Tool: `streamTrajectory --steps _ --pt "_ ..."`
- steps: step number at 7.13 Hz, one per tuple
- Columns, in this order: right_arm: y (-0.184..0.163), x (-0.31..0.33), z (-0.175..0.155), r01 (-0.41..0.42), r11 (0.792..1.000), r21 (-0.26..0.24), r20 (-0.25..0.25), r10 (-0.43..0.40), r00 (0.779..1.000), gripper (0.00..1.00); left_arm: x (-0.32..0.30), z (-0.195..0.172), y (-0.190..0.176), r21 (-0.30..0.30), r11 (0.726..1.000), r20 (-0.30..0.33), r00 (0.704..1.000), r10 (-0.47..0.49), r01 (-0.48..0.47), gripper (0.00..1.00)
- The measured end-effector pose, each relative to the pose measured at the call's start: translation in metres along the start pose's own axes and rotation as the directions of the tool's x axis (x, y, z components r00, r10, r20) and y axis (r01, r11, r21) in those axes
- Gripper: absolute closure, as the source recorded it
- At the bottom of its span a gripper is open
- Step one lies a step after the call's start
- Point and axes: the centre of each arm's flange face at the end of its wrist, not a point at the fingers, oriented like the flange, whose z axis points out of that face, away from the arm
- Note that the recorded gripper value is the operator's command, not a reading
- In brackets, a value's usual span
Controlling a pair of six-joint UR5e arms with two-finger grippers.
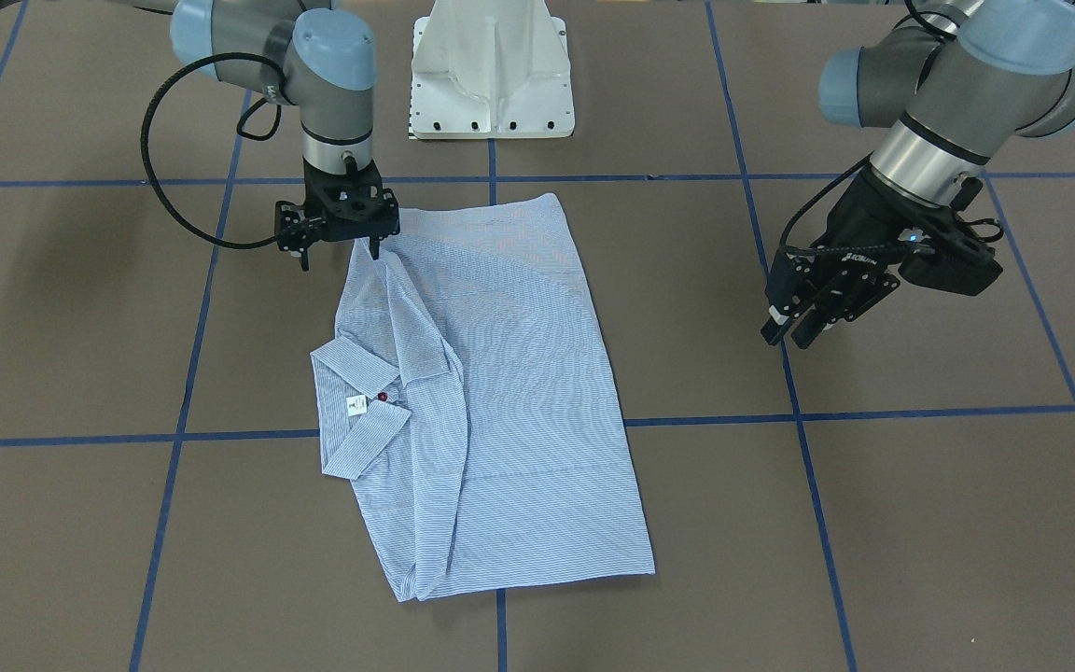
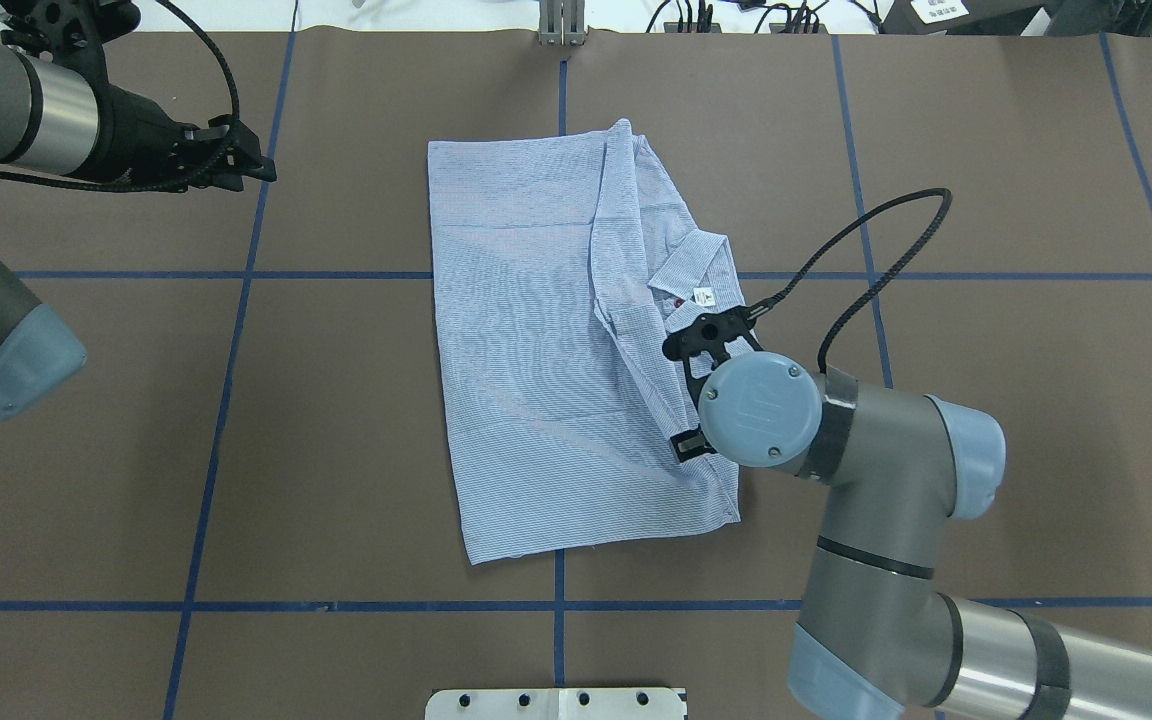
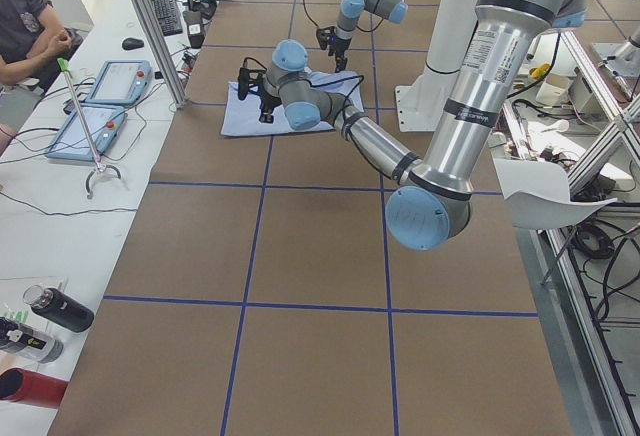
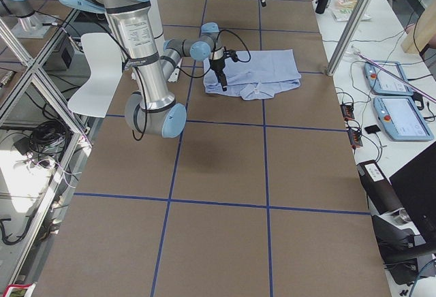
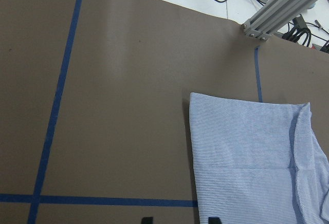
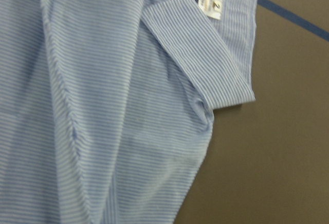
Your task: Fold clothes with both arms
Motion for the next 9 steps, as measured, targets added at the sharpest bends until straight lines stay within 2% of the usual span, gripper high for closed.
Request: streamTrajectory --steps 6,9 --pt "-0.095 -0.068 0.004 -0.004 1.0 0.021 -0.03 0.005 1.0 0.0 -0.022 -0.023 0.005 0.012 1.0 0.008 1.0 -0.005 0.005 0.54" --pt "-0.102 -0.07 0.02 0.015 1.0 0.002 -0.065 -0.014 0.998 0.0 -0.018 -0.027 0.006 0.015 1.0 -0.001 1.0 -0.005 0.005 0.54"
